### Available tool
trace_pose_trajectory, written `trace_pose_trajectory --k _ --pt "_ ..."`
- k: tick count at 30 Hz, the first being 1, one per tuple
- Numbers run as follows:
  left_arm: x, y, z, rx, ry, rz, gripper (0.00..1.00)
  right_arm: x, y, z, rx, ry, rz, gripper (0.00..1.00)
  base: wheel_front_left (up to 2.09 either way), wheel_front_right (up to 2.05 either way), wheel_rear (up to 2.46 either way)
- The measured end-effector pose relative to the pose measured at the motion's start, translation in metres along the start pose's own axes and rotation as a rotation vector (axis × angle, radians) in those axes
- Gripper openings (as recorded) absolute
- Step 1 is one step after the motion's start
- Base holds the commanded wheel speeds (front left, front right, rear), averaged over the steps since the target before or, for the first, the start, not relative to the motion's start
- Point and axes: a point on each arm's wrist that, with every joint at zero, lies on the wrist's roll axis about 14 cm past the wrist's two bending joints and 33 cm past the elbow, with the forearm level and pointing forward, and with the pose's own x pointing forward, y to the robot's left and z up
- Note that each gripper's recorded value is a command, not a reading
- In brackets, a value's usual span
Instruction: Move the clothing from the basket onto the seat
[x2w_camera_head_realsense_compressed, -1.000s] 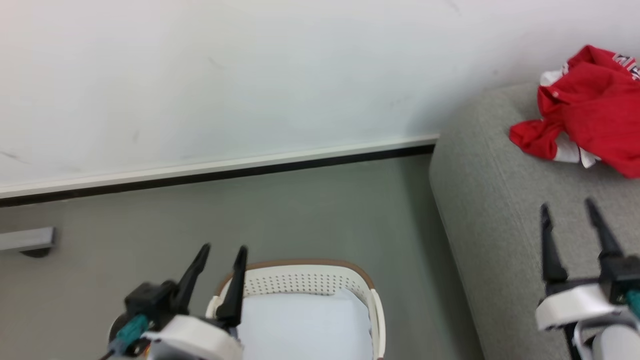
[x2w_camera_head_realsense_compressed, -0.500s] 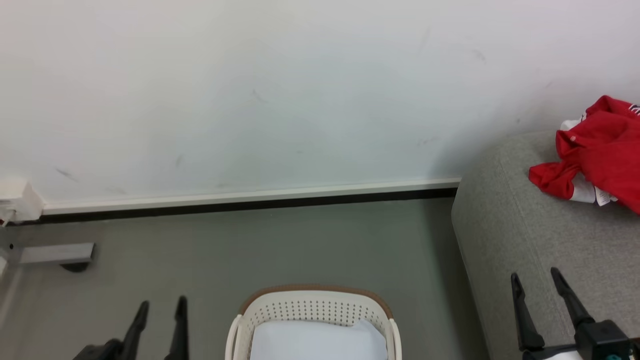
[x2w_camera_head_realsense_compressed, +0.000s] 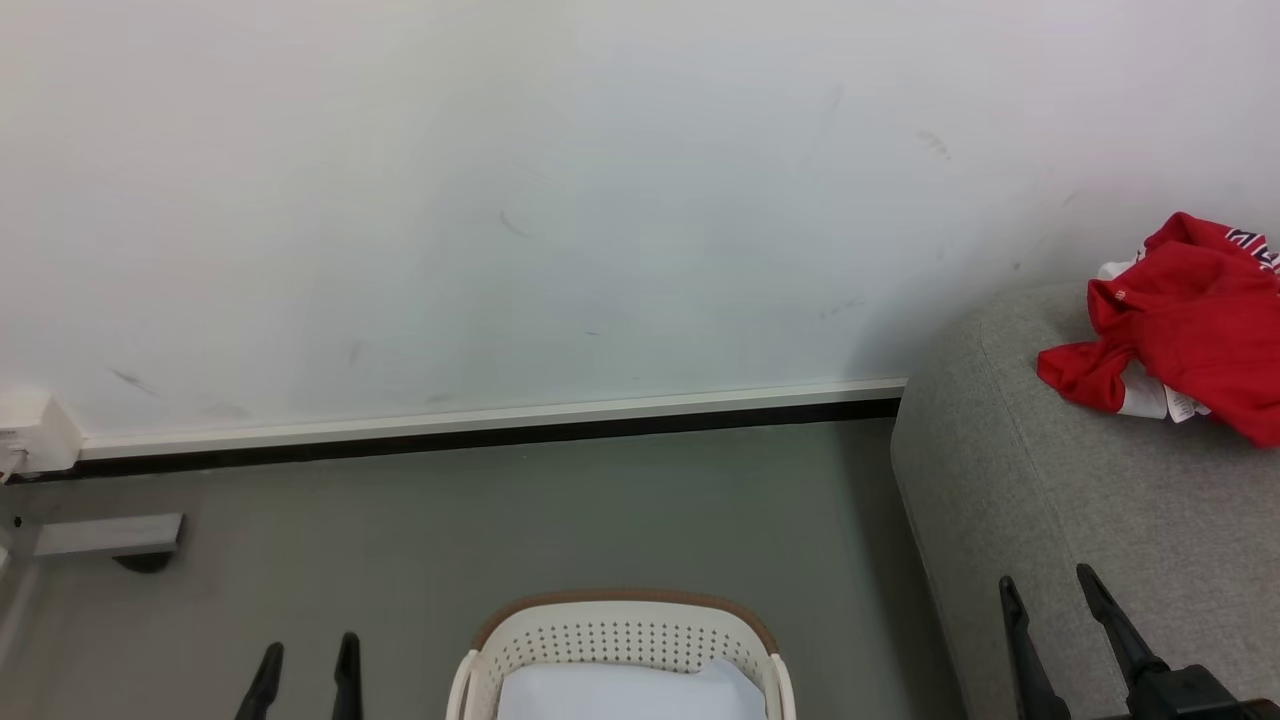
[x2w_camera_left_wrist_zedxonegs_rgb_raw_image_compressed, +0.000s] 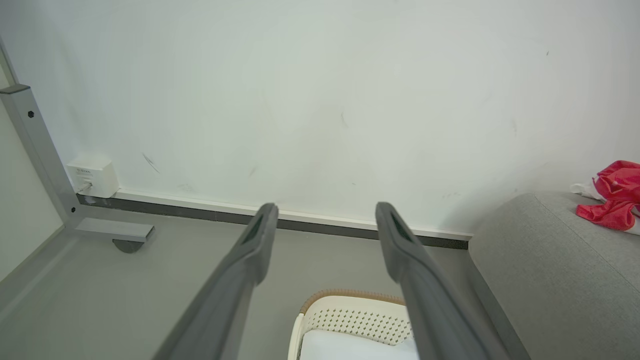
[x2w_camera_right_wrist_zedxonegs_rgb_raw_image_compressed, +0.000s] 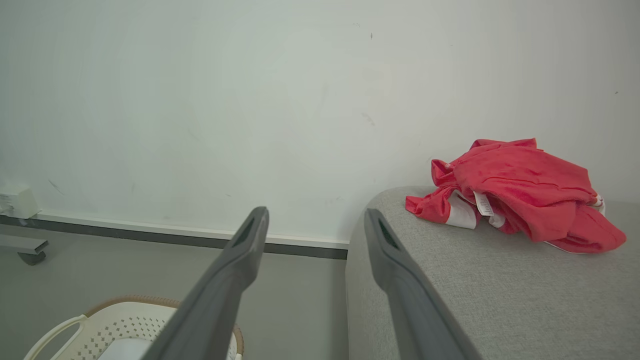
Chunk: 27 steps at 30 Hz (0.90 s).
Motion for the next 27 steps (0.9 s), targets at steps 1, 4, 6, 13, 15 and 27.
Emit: trace_pose_trajectory --k 1,4,6,13,15,27 --pt "0.0 -0.001 -0.001 -0.001 0.002 -0.003 1.0 0.0 0.0 0.0 0.0 -0.001 0.001 1.0 0.0 0.0 0.0" --pt "-0.001 -0.002 -0.004 -0.009 0.012 -0.011 1.0 0.0 0.002 0.0 0.009 -0.002 0.003 1.0 0.0 0.0 0.0" --pt "-0.002 -0.003 -0.006 -0.007 0.018 -0.013 1.0 0.0 0.002 0.0 0.01 -0.001 0.005 1.0 0.0 0.0 0.0" --pt "-0.001 0.001 -0.007 -0.006 0.018 0.002 1.0 0.0 0.006 -0.001 0.017 0.002 0.016 1.0 0.0 0.0 0.0" --pt "-0.001 0.002 -0.006 0.004 0.017 0.004 1.0 0.0 0.007 -0.001 0.02 0.002 0.019 1.0 0.0 0.0 0.0" --pt "-0.005 0.007 -0.006 0.001 0.015 0.023 1.0 0.002 0.013 0.001 0.023 -0.005 0.037 1.0 0.0 0.0 0.0"
